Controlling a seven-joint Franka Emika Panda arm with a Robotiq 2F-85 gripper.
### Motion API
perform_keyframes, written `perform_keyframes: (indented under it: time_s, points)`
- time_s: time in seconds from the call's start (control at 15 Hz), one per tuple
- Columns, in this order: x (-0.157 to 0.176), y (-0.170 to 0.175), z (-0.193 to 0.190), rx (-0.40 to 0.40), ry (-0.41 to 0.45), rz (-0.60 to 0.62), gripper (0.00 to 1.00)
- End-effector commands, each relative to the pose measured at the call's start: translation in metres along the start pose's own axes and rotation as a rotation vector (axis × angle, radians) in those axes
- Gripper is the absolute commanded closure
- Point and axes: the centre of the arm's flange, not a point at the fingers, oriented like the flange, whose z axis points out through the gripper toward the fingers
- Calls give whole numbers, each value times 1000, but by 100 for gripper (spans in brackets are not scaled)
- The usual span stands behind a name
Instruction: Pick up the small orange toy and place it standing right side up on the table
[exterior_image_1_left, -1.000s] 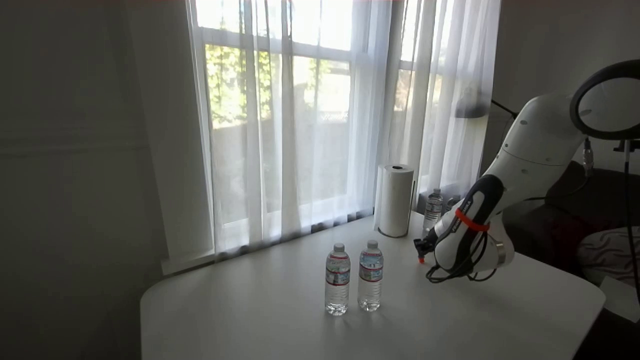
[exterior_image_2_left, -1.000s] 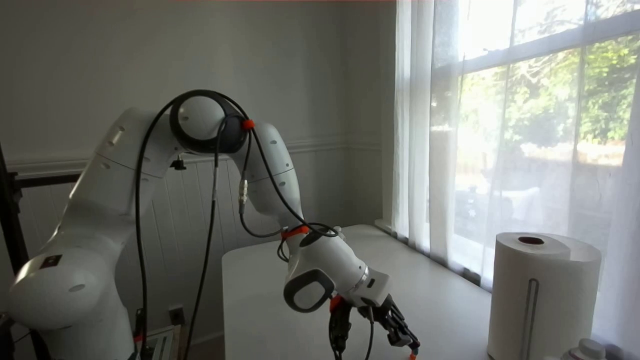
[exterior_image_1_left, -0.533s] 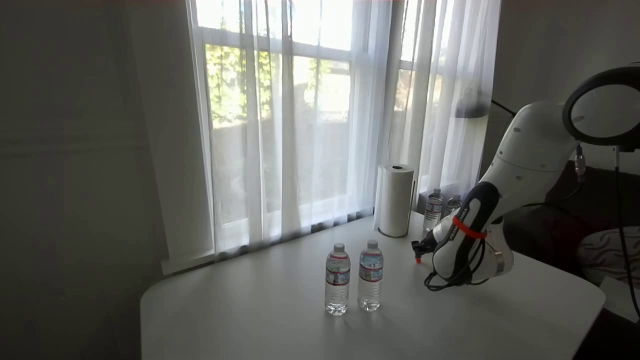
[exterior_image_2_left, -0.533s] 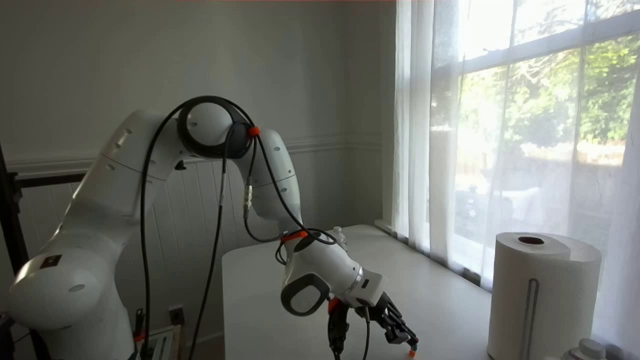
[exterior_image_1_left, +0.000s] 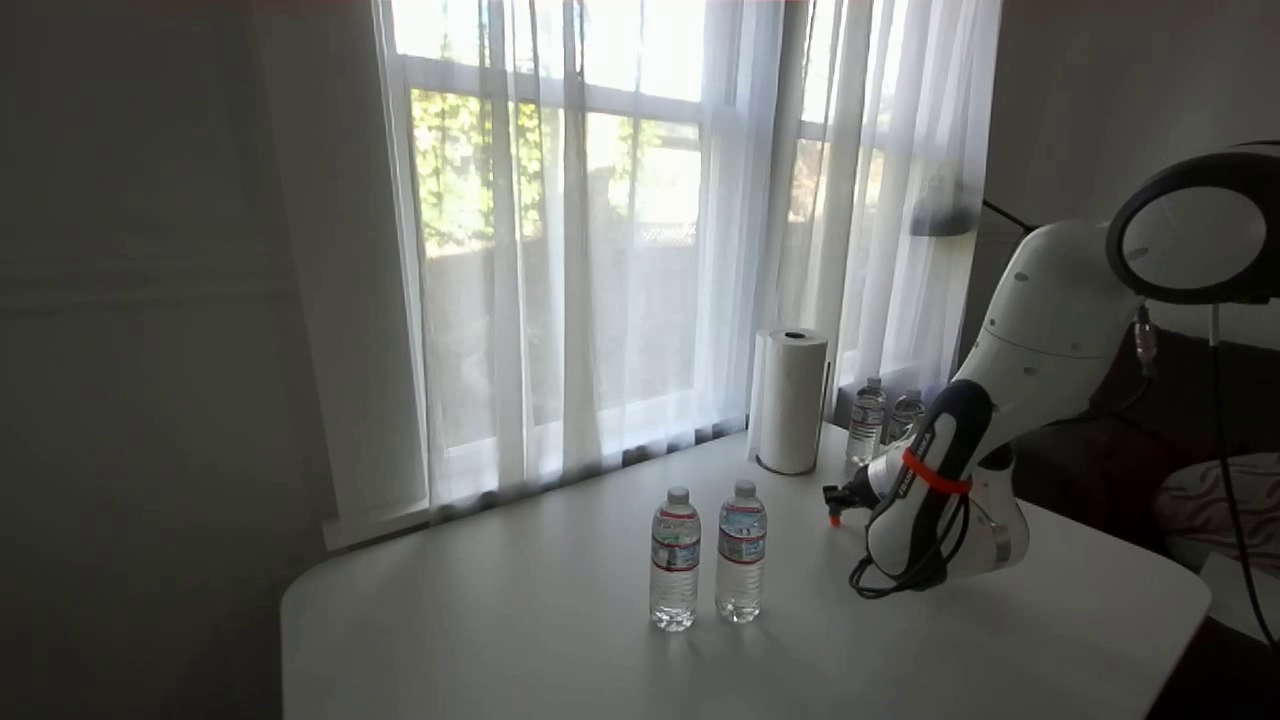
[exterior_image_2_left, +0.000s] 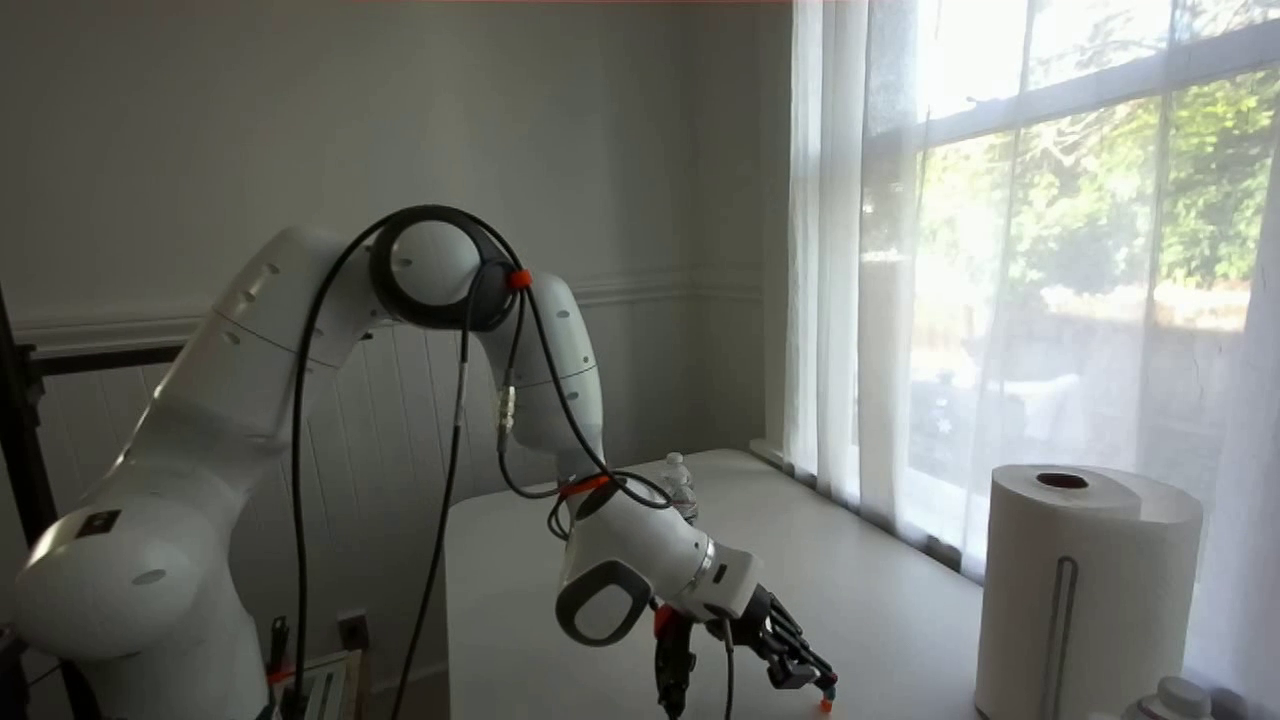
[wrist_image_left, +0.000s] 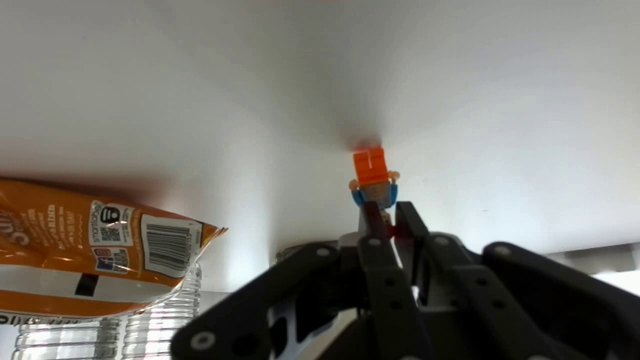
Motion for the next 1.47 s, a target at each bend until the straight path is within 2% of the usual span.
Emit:
perform_keyframes:
  time_s: [0.0,1.4]
  points:
    - [-12,3,1,1,37,-4,97]
    - [-33,13,7,6,117,1,97]
